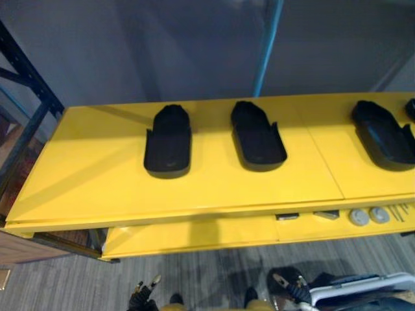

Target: Walk over and take plastic housings, then place them on the shelf

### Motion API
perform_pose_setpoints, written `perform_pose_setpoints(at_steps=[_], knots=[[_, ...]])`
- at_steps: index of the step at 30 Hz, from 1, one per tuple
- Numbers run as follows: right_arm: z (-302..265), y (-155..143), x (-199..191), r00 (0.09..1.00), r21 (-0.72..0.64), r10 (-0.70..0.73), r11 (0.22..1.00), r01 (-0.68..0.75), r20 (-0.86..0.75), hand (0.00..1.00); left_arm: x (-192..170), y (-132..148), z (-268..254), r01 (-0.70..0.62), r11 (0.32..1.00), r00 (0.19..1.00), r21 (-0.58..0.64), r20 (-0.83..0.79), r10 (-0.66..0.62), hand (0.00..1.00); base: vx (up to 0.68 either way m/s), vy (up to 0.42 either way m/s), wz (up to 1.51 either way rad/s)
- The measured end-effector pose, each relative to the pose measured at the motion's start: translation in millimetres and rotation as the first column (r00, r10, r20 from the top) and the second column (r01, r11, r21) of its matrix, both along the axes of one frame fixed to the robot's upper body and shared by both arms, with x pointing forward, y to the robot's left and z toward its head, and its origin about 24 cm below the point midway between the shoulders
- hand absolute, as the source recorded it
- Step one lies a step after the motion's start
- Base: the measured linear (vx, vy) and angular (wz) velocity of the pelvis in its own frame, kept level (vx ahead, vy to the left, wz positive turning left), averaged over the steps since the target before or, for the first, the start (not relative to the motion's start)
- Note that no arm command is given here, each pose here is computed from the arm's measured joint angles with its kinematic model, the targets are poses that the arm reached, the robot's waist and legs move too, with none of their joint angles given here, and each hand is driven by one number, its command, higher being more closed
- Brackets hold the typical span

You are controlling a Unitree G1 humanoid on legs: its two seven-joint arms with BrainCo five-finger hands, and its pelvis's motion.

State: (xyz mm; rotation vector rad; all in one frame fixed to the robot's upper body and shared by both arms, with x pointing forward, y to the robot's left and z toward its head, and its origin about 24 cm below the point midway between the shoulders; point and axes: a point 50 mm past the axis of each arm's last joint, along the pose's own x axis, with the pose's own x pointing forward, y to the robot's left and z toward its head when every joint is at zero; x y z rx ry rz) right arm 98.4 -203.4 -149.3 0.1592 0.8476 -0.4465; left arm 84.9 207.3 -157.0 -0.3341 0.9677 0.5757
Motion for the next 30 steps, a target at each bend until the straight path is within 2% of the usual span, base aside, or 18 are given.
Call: perform_pose_setpoints(at_steps=[22, 30], knots=[[-1.4, 2.7, 0.2, 0.999, -0.001, 0.036, 0.999, -0.036, -0.014, 0.0, -2.4, 3.3, -0.3, -0.013, 0.999, 1.0, 0.031, -0.02, 0.014, 0.0, 0.0, 0.0, 0.0], [-2.0, 2.6, 0.3, 0.999, -0.001, 0.033, 0.999, -0.033, -0.021, 0.0, -2.0, 5.8, 0.9, 0.001, 0.996, 1.0, 0.084, -0.025, 0.001, 0.0, 0.0, 0.0, 0.0]])
